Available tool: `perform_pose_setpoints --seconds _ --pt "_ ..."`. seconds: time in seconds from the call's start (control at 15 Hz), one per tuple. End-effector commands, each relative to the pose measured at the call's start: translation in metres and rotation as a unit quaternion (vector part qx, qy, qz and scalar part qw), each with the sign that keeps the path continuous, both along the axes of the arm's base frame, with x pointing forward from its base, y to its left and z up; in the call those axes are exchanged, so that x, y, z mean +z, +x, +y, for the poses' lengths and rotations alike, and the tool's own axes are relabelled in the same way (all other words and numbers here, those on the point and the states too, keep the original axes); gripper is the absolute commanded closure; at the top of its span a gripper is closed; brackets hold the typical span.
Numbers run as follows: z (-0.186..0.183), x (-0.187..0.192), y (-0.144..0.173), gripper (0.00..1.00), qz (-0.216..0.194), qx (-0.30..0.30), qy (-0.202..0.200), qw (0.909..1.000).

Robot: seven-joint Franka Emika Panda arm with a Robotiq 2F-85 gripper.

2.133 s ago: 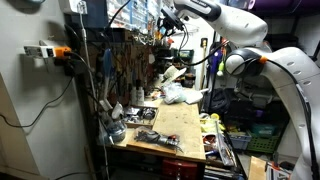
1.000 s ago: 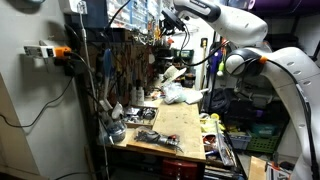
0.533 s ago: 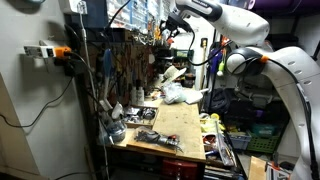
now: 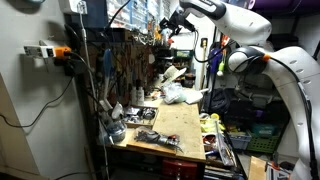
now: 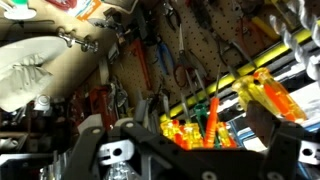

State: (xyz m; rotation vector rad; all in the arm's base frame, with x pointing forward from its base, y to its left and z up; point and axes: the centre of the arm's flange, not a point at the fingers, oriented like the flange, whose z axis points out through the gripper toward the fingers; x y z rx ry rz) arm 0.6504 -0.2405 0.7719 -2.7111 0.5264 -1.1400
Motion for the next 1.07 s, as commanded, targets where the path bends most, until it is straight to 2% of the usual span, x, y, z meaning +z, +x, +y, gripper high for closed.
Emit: perform_pose_setpoints --seconds 0.0,0.33,0.53,1.0 --pt "-0.021 0.039 0.035 0.00 -0.026 0.059 0.009 0.9979" --pt "-0.026 0.046 0.042 0.00 -0.074 0.077 0.034 0.9937" --pt "-0.031 0.048 0.046 0.00 -0.099 0.066 0.047 0.9918" --pt "-0.043 0.041 0.055 0.00 -0.109 0.050 0.071 0.9903"
